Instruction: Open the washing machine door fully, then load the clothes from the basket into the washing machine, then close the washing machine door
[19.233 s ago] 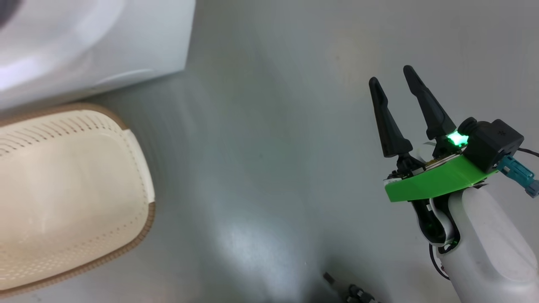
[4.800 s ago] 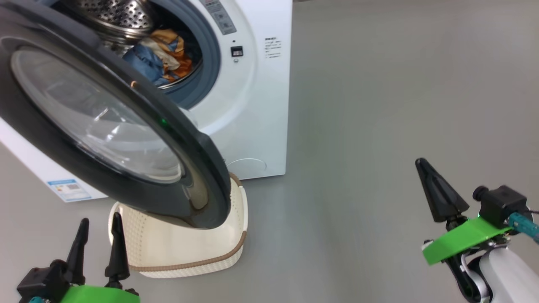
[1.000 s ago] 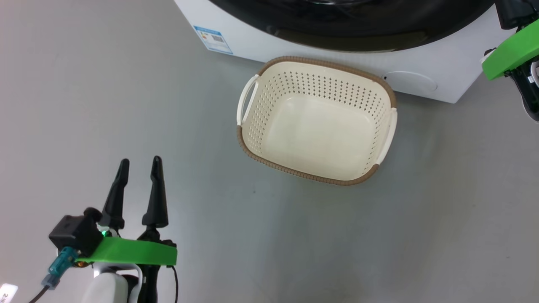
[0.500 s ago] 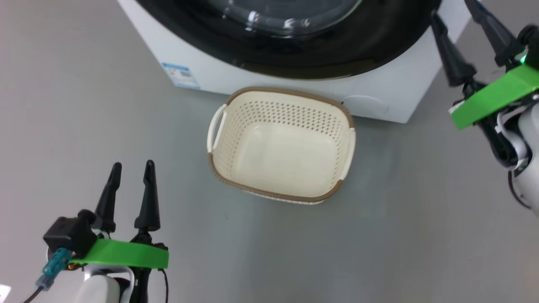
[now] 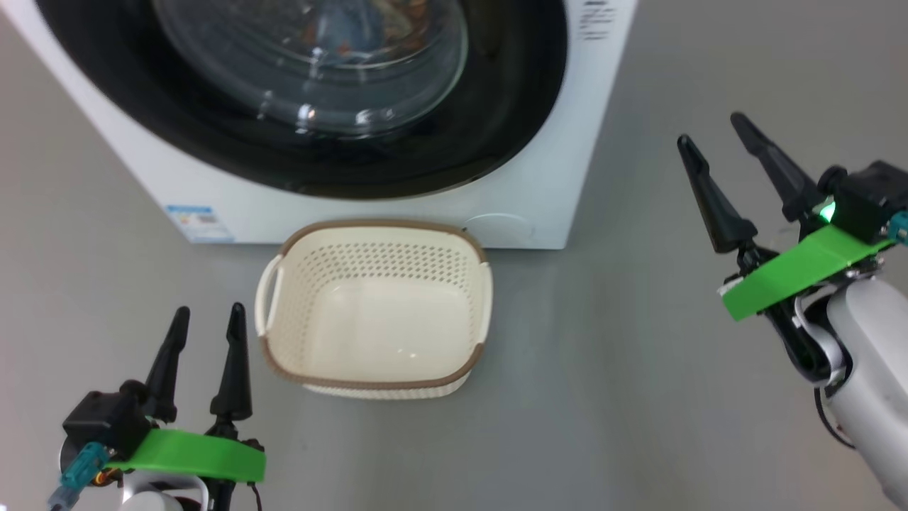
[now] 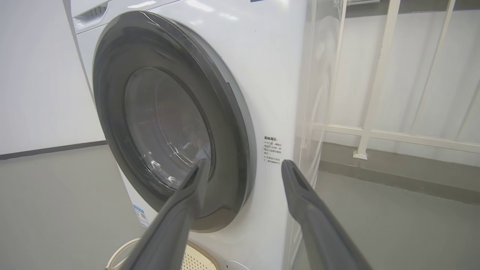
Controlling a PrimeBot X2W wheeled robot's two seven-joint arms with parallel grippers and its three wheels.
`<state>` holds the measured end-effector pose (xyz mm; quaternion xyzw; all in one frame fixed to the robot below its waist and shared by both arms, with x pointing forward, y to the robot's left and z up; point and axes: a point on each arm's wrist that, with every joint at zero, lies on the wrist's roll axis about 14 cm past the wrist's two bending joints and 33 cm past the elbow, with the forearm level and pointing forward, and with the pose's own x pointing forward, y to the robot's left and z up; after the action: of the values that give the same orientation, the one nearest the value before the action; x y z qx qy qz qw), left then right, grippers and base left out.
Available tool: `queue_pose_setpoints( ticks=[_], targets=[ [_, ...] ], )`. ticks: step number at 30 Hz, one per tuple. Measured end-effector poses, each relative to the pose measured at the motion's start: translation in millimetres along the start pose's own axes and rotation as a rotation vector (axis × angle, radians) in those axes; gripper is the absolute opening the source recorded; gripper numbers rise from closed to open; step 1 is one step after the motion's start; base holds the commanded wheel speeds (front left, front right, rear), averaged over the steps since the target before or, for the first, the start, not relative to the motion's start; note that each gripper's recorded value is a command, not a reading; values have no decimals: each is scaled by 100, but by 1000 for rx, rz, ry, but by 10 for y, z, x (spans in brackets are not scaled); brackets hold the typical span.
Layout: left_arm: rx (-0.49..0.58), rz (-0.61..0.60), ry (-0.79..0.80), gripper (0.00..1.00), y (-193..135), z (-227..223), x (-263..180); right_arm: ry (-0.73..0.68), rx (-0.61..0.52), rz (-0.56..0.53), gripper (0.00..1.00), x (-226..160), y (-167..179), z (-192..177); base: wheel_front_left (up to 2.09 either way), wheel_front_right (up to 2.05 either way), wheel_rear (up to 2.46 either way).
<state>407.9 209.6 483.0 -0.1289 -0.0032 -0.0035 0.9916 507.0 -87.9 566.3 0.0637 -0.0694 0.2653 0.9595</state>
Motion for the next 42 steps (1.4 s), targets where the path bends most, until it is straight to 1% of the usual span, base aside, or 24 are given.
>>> queue_pose_setpoints(
  ticks=[4,9,12,14,23,29,42],
  targets=[
    [-9,-57,1,100,-198,-14,39,-14,6,-75,100,-318,-131,87,0,0,0],
    [-18,-113,-1,100,-402,-11,55,-17,33,-153,100,-718,-186,98,0,0,0],
    [-40,-137,-10,100,-503,20,68,-22,37,-203,100,-952,-249,125,0,0,0],
    [-57,-157,-18,100,-587,49,72,-39,36,-256,100,-1170,-331,186,0,0,0],
    [-63,-209,-35,100,-783,119,40,-59,28,-362,100,-1662,-445,250,0,0,0],
    [-62,-213,-36,100,-801,128,11,-65,38,-402,100,-1806,-480,240,0,0,0],
    [-55,-189,-37,100,-718,136,-16,-40,29,-385,100,-1765,-412,146,0,0,0]
  ],
)
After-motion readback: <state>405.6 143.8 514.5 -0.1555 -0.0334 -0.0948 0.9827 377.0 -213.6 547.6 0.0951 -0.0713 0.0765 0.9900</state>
